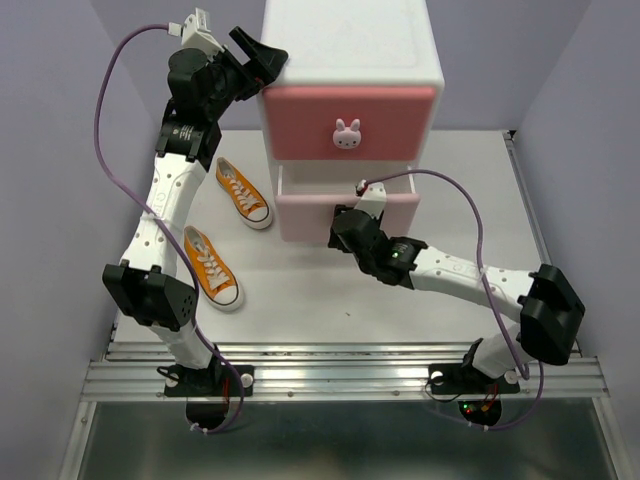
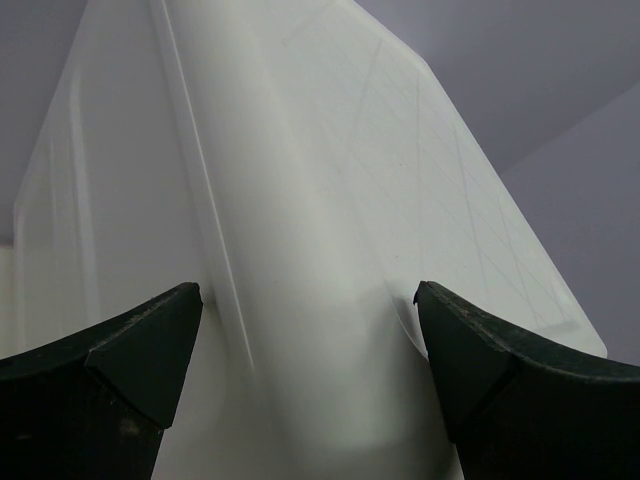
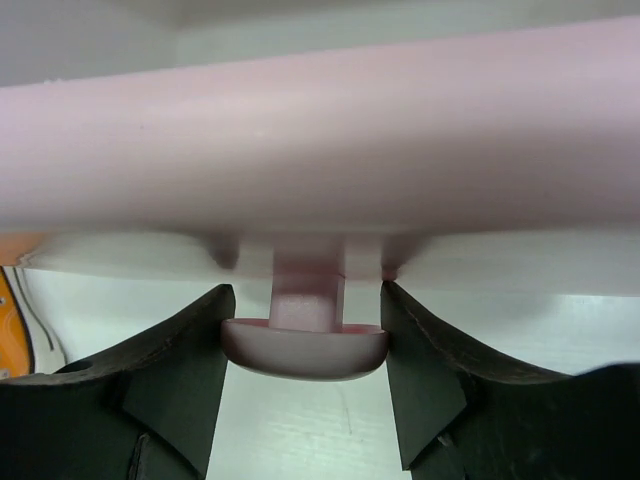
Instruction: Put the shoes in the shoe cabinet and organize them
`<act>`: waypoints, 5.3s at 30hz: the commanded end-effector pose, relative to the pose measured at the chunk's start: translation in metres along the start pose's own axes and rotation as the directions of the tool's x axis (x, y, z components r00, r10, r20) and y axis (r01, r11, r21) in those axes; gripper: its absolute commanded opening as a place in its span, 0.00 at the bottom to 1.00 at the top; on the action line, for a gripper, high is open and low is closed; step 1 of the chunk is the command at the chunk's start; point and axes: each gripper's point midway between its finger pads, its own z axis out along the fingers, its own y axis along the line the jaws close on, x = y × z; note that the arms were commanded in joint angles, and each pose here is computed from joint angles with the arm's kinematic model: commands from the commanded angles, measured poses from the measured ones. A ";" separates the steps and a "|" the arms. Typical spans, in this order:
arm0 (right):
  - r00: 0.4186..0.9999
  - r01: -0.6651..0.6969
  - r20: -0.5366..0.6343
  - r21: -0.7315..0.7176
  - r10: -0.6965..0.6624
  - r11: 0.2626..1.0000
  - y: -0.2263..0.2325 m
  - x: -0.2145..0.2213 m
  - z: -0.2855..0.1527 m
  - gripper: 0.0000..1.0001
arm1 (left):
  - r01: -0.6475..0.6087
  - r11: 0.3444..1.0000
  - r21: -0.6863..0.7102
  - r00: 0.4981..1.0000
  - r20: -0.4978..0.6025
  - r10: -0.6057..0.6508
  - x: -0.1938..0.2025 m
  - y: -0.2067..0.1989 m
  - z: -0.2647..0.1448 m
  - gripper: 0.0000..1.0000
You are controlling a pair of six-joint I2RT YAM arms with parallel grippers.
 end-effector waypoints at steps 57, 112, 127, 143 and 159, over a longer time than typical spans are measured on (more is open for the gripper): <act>0.901 0.075 -0.420 -0.092 -0.107 0.993 -0.028 0.154 -0.174 1.00 | -0.114 0.920 -0.375 0.938 -0.345 -0.024 0.125 0.147 -0.010 0.98; 0.926 -0.365 0.178 0.201 0.333 0.909 -0.125 -0.177 -0.151 1.00 | 0.149 0.978 -0.142 0.989 0.035 -0.146 -0.056 0.046 -0.013 0.99; 0.933 -0.356 0.171 0.330 0.316 0.874 -0.157 -0.161 -0.139 1.00 | 0.111 0.746 -0.657 0.992 0.025 -0.126 -0.035 0.170 -0.165 0.99; 0.898 -0.396 0.042 0.511 0.438 0.763 -0.261 -0.154 -0.072 1.00 | 0.180 0.406 -0.896 0.913 -0.001 -0.407 0.154 0.279 -0.300 0.99; 0.909 -0.356 -0.015 0.493 0.417 0.794 -0.263 -0.142 -0.071 1.00 | 0.097 0.407 -0.908 0.878 -0.114 -0.465 0.198 0.330 -0.283 0.95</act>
